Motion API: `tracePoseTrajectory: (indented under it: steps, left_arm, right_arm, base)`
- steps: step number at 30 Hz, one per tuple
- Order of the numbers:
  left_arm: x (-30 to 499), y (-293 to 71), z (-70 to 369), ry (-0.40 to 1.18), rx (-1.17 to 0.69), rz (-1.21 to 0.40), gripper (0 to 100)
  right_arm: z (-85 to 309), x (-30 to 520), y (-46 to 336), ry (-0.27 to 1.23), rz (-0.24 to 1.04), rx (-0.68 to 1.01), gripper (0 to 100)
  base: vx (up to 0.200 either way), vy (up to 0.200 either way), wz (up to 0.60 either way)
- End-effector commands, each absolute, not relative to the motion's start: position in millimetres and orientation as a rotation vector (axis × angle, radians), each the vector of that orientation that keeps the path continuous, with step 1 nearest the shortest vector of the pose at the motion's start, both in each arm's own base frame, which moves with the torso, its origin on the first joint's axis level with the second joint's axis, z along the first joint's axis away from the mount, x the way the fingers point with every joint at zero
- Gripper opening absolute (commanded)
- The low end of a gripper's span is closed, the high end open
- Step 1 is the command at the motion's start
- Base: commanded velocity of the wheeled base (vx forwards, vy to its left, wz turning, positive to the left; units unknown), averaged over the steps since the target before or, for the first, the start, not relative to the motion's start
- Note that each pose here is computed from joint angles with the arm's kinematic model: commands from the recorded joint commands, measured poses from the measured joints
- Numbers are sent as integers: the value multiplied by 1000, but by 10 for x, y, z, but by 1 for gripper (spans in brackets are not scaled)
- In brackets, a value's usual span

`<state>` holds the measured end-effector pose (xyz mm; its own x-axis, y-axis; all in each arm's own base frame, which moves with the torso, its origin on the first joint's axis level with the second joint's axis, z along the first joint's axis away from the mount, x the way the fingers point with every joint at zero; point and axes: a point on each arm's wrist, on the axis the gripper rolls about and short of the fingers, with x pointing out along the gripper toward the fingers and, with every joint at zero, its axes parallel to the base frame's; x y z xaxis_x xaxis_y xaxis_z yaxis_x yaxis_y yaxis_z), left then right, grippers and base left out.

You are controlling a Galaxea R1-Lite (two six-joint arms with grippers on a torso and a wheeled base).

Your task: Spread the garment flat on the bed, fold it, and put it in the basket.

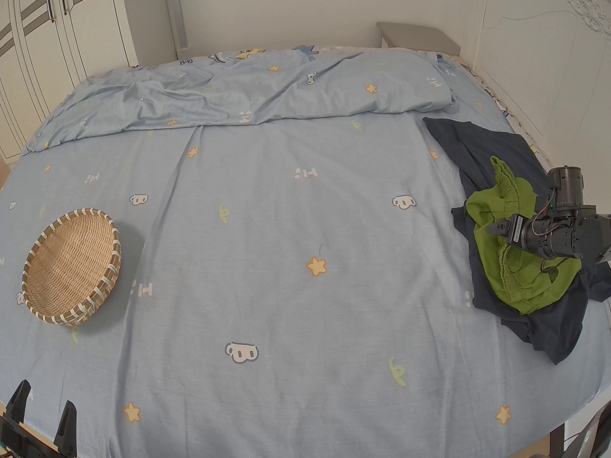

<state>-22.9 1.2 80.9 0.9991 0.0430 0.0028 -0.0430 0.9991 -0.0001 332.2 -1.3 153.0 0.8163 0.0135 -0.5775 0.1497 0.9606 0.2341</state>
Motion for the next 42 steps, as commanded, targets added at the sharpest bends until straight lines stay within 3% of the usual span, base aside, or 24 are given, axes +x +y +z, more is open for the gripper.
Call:
tracePoseTrajectory:
  steps: [1, 4, 5, 20, 27, 32, 39, 42]
  left_arm:
    - [-228, 12, 756, -2, 0, 43, 100]
    - [-229, 12, 761, -3, 0, 43, 100]
    - [-228, 12, 756, -2, 0, 43, 100]
    - [-228, 12, 756, -2, 0, 43, 100]
    - [-228, 12, 756, -2, 0, 43, 100]
    - [-229, 12, 761, -3, 0, 43, 100]
    - [-229, 12, 761, -3, 0, 43, 100]
    - [-228, 12, 756, -2, 0, 43, 100]
  right_arm:
    - [1464, 3369, -11, 631, -76, 280, 100]
    - [1457, 3380, -11, 633, -79, 289, 100]
    - [1453, 3393, -11, 633, -80, 295, 0]
    - [1442, 3443, -49, 632, -95, 297, 0]
    - [1869, 3207, 19, 625, -66, 277, 0]
    - [2229, 2983, 234, 662, 2, 254, 0]
    - [2432, 2747, 576, 678, 115, 212, 0]
    - [2524, 2568, 889, 693, 226, 168, 0]
  base:
    - [0, 0, 0]
    - [0, 0, 0]
    - [0, 0, 0]
    - [0, 0, 0]
    - [0, 0, 0]
    - [0, 0, 0]
    - [0, 0, 0]
    - [0, 0, 0]
